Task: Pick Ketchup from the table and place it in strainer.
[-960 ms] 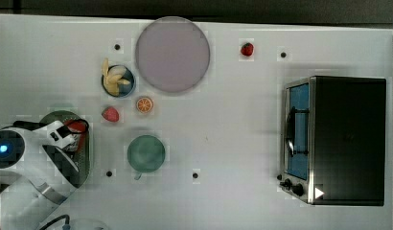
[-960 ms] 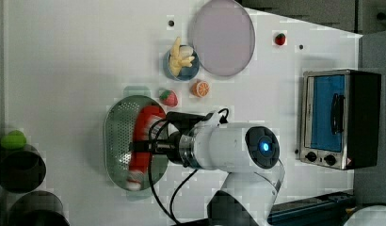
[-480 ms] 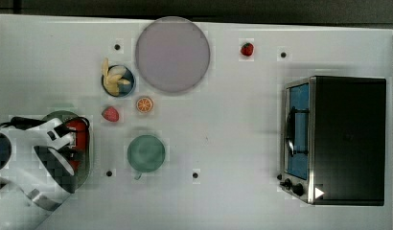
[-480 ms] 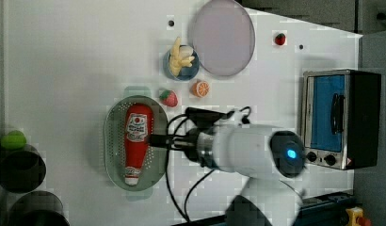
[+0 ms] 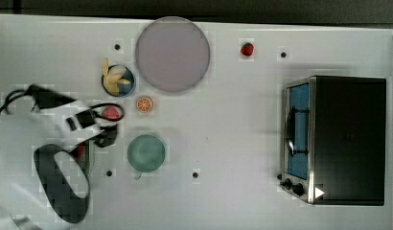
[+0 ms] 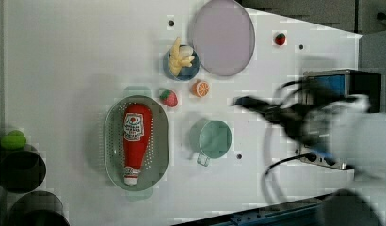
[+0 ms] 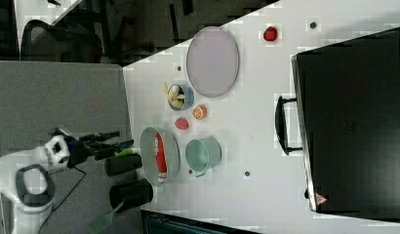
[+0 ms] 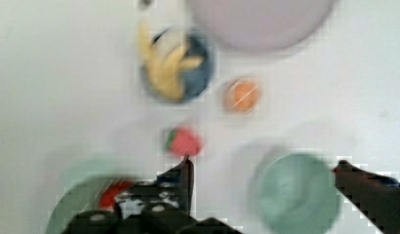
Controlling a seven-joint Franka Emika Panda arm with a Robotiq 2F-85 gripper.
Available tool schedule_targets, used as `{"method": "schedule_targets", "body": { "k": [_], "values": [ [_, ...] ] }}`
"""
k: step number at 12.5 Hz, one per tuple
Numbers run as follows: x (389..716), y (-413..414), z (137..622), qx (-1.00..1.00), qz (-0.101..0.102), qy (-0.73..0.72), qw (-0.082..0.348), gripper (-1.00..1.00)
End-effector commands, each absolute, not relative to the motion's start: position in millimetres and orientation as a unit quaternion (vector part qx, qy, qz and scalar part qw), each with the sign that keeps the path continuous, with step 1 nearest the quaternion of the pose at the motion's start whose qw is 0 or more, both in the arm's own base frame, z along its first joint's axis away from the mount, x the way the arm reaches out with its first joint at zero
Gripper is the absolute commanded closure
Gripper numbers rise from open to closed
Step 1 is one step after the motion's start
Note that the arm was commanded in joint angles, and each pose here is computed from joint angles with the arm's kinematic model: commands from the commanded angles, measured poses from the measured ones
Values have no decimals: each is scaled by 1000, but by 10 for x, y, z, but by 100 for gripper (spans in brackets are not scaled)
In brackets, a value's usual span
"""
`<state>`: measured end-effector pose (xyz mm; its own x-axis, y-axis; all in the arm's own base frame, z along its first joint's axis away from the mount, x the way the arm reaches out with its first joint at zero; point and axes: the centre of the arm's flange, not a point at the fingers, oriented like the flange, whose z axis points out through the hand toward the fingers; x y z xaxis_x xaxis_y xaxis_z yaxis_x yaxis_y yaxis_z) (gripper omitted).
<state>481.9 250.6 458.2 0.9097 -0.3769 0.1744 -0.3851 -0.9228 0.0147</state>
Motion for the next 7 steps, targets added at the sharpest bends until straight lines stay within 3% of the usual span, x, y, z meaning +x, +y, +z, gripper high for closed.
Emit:
{"method": "schedule_targets", "body": {
  "k": [1, 2, 4, 5, 7],
  "values": [
    [5101, 1355, 4940, 942, 84, -321, 43, -100],
    [5101, 1108, 5068, 932, 77, -352, 33, -100],
    [5063, 695, 5249, 910, 39, -412, -7, -100],
    [5051, 518, 5334, 910, 30, -413, -14, -100],
    [5078, 210, 5569, 924, 33, -380, -19, -100]
  ]
}}
